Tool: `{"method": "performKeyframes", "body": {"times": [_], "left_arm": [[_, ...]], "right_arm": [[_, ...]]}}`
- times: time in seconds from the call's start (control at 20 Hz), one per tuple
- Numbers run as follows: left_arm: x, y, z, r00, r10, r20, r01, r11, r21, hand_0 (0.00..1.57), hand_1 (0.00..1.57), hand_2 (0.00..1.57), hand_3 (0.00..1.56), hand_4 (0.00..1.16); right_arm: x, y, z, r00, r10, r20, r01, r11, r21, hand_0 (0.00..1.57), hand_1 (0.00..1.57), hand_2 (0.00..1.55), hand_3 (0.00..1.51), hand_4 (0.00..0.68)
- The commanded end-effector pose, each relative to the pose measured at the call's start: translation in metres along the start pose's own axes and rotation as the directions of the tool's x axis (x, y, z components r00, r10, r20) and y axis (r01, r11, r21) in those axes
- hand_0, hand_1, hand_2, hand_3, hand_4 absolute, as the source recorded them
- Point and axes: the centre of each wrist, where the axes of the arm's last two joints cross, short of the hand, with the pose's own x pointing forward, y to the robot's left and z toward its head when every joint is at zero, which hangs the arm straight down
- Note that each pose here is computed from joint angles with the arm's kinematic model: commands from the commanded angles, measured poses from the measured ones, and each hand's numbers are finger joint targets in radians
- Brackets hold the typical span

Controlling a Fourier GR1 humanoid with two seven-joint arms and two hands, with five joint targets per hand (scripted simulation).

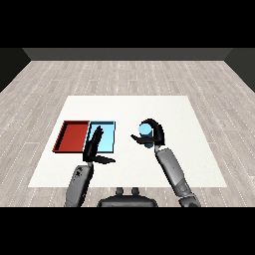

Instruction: Pick the blue can and put it in the blue box

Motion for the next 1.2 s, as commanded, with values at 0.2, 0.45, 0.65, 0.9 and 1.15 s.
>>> {"method": "performKeyframes", "body": {"times": [0.2, 0.45, 0.65, 0.9, 1.15], "left_arm": [[-0.011, -0.025, -0.0293, 0.996, 0.059, -0.074, -0.064, 0.996, -0.063, 0.00, 0.00, 0.00, 0.00, 0.00], [-0.009, -0.041, -0.0372, 0.990, 0.096, -0.105, -0.104, 0.992, -0.068, 0.00, 0.00, 0.00, 0.00, 0.00], [-0.021, -0.050, -0.0142, 0.991, 0.073, -0.111, -0.082, 0.994, -0.076, 0.00, 0.00, 0.00, 0.00, 0.00], [-0.035, -0.079, -0.0309, 0.991, 0.065, -0.119, -0.073, 0.995, -0.070, 0.00, 0.00, 0.00, 0.00, 0.00], [-0.040, -0.073, -0.0232, 0.986, 0.105, -0.132, -0.111, 0.993, -0.040, 0.00, 0.00, 0.00, 0.00, 0.00]], "right_arm": [[0.016, 0.019, 0.008, 0.9981, 0.050, 0.038, -0.051, 0.9981, 0.034, 1.44, 1.44, 1.45, 1.40, 0.615], [0.013, 0.007, -0.006, 0.9984, 0.028, 0.049, -0.030, 0.9981, 0.053, 1.46, 1.46, 1.46, 1.40, 0.608], [0.009, -0.002, 0.002, 0.9974, 0.031, 0.065, -0.034, 0.9979, 0.055, 1.48, 1.48, 1.47, 1.40, 0.619], [0.015, -0.004, 0.004, 0.9974, 0.037, 0.062, -0.042, 0.9951, 0.090, 1.49, 1.49, 1.47, 1.40, 0.606], [0.017, 0.013, 0.009, 0.9974, 0.020, 0.069, -0.026, 0.9961, 0.085, 1.49, 1.49, 1.47, 1.40, 0.605]]}}
